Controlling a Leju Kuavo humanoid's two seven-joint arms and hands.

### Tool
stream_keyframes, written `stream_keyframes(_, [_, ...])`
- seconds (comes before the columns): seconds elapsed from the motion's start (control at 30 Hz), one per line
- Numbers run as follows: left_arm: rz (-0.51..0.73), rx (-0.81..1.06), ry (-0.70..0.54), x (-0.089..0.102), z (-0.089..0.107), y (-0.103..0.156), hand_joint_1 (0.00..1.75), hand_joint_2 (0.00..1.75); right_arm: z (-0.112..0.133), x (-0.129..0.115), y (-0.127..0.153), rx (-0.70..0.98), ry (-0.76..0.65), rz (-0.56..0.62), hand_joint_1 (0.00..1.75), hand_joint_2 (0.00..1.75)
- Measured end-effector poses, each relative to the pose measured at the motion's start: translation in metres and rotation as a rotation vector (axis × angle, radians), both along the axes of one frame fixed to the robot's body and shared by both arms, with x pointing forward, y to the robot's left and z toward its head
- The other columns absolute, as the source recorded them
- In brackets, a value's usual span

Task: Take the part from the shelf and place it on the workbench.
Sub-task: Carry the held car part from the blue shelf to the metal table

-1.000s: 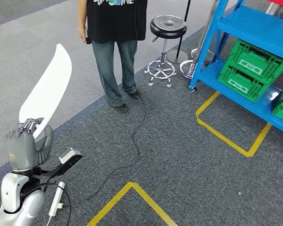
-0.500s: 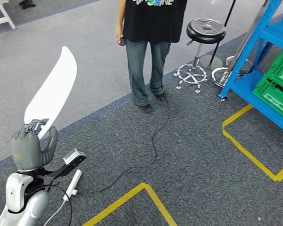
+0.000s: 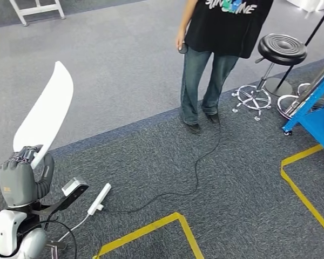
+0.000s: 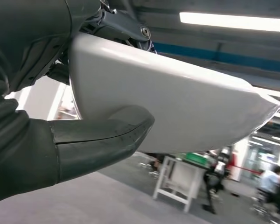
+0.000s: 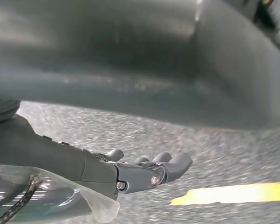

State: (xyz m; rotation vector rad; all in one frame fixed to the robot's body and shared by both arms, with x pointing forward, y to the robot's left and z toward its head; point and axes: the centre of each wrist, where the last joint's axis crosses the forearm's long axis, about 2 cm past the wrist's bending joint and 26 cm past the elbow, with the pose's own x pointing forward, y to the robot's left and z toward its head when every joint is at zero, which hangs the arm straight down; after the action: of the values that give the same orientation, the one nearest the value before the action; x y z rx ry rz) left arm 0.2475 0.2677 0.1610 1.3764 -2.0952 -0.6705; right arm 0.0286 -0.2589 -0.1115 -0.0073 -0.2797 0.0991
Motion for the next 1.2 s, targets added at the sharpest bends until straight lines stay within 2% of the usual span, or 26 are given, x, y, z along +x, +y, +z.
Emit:
stream_keyframes(0.5, [0.011,0.000,-0.003,-0.005,0.000,0.004,1.75,1.75,0.000,-0.002,0.002,-0.002,-0.035,0.027,0.00,0.00])
stream_keyframes(0.6, [0.009,-0.003,-0.007,-0.004,0.001,0.005,1.75,1.75,0.000,-0.001,0.002,-0.018,0.038,0.031,0.00,0.00])
stream_keyframes(0.87, [-0.007,-0.011,-0.024,0.006,0.007,-0.001,1.75,1.75,0.001,0.005,0.002,-0.113,0.435,0.119,0.00,0.00])
stream_keyframes(1.2, [-0.037,-0.017,-0.025,0.013,0.010,-0.013,1.75,1.75,0.001,0.010,0.004,-0.115,0.527,0.171,0.00,0.00])
